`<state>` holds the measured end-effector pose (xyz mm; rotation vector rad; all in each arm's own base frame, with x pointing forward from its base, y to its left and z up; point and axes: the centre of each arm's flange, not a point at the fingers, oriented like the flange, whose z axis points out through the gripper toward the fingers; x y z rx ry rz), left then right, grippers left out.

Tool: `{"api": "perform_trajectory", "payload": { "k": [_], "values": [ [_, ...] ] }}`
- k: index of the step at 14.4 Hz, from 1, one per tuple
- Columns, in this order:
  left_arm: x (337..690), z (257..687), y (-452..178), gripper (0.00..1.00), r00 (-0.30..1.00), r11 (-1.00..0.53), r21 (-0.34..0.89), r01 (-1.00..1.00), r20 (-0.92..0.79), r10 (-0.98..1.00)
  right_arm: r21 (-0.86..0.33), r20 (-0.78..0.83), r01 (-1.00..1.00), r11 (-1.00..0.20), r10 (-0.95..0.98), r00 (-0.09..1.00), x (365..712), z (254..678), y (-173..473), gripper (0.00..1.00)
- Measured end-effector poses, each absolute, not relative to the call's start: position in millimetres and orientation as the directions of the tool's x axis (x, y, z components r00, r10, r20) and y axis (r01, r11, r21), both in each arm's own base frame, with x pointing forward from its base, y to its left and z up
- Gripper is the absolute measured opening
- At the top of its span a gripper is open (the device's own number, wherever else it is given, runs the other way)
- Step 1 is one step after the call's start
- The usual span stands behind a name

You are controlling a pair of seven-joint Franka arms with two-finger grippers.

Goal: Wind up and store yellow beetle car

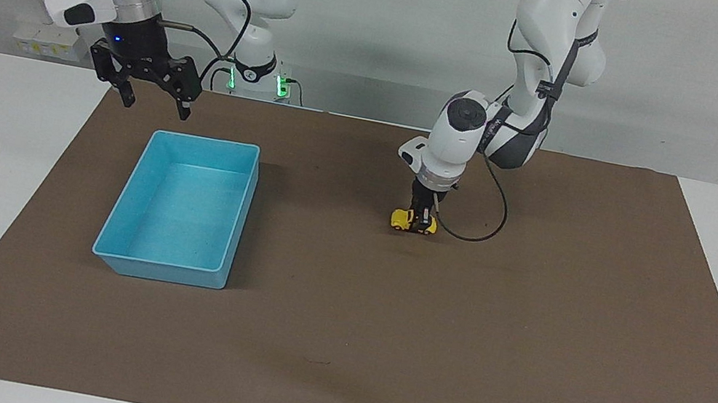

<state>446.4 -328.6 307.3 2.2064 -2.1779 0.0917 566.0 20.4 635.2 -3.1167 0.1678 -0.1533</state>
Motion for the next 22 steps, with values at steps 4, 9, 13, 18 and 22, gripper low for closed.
{"api": "perform_trajectory", "payload": {
  "k": [4, 9, 13, 18, 22],
  "values": [
    [456.1, 304.6, -310.5, 0.45, 0.011, -0.012, -0.009, -1.000, 0.063, -0.998, -0.022, 0.097, -0.106, -0.994, -0.108, 0.989, 566.0, 635.2, 20.4, 1.00],
    [465.8, 304.3, -273.5, 0.45, -0.004, 0.004, -0.003, -1.000, 0.056, -0.998, -0.022, 0.097, -0.106, -0.994, -0.108, 0.989, 566.0, 635.2, 20.4, 1.00],
    [473.8, 304.3, -244.0, 0.45, -0.012, 0.012, 0.004, -1.000, 0.053, -0.999, -0.022, 0.097, -0.106, -0.994, -0.108, 0.989, 566.0, 635.2, 20.4, 1.00],
    [485.6, 304.3, -206.9, 0.45, -0.025, 0.026, 0.014, -1.000, 0.048, -0.999, -0.022, 0.097, -0.106, -0.994, -0.108, 0.989, 566.0, 635.2, 20.4, 1.00],
    [498.3, 304.7, -166.9, 0.45, -0.036, 0.037, 0.021, -0.999, 0.047, -0.998, -0.022, 0.097, -0.106, -0.994, -0.108, 0.989, 566.0, 635.2, 20.4, 1.00]
  ]
}}
